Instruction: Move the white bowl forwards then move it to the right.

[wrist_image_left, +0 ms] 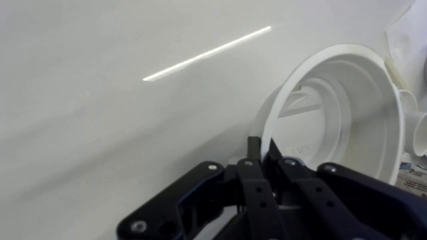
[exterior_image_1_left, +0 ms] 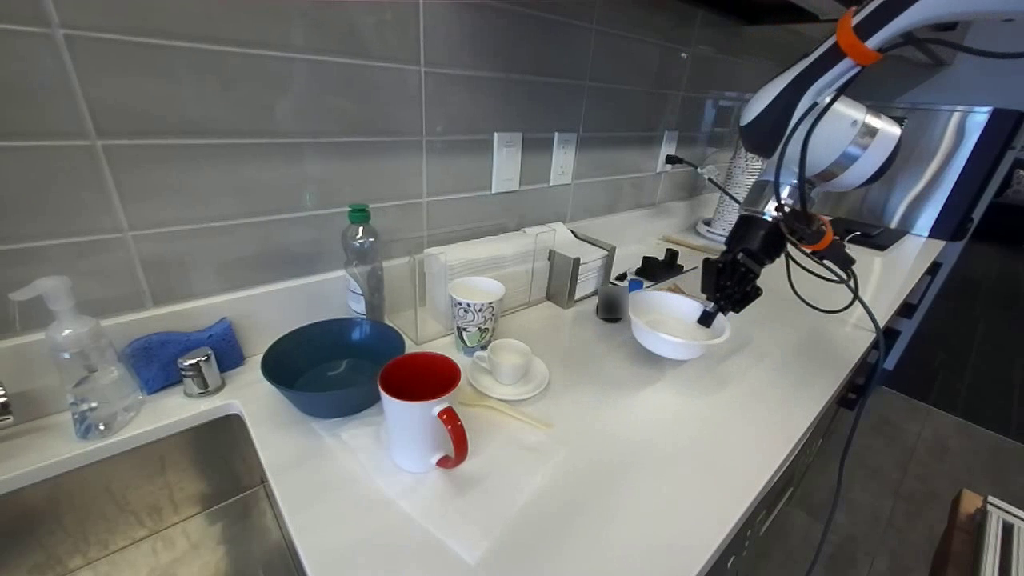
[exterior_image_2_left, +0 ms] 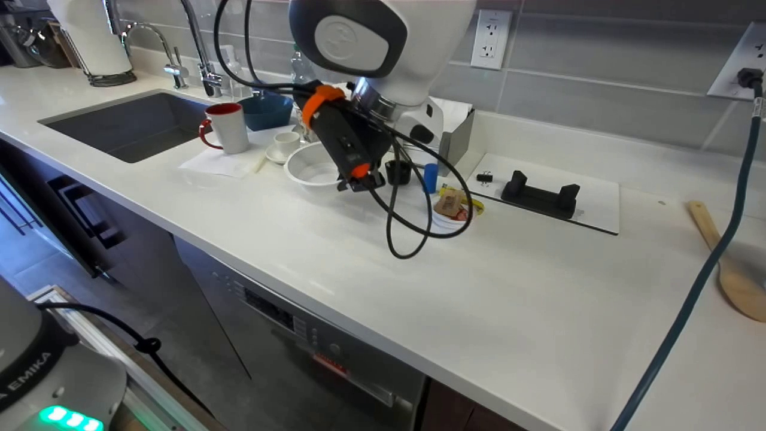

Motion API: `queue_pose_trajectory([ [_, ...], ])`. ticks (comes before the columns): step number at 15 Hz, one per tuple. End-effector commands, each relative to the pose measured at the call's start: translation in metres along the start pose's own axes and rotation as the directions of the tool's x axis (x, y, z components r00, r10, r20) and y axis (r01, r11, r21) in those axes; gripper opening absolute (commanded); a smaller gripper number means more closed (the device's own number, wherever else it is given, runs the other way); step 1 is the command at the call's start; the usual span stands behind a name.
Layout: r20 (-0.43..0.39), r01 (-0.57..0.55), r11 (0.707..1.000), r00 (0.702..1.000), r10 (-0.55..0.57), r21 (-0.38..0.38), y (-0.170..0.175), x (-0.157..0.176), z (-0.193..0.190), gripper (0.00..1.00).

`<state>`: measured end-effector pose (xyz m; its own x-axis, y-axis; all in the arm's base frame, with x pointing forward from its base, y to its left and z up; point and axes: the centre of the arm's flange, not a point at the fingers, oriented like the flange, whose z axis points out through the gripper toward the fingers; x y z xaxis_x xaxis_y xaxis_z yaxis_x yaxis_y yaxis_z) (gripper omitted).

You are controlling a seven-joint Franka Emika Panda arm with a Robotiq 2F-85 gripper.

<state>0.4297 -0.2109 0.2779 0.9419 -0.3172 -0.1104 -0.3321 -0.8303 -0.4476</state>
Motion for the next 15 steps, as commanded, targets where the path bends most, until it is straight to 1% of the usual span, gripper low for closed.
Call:
queue_pose_trajectory([
  [1,-0.003,0.047,0.998,0.999,-0.047,-0.031,0.050,-0.034,-0.043,0.02],
  [4,-0.003,0.060,0.997,0.998,-0.060,-0.058,0.090,-0.037,-0.068,0.02],
  [5,-0.005,0.067,0.994,0.998,-0.068,-0.086,0.099,-0.035,-0.072,0.02],
  [7,-0.023,0.064,0.992,0.997,-0.067,-0.111,0.112,-0.025,-0.078,0.02],
  [10,-0.029,0.070,0.991,0.997,-0.074,-0.115,0.114,-0.002,-0.081,0.02],
  [15,0.039,0.104,0.983,0.994,-0.099,-0.150,0.112,0.036,-0.065,0.02],
])
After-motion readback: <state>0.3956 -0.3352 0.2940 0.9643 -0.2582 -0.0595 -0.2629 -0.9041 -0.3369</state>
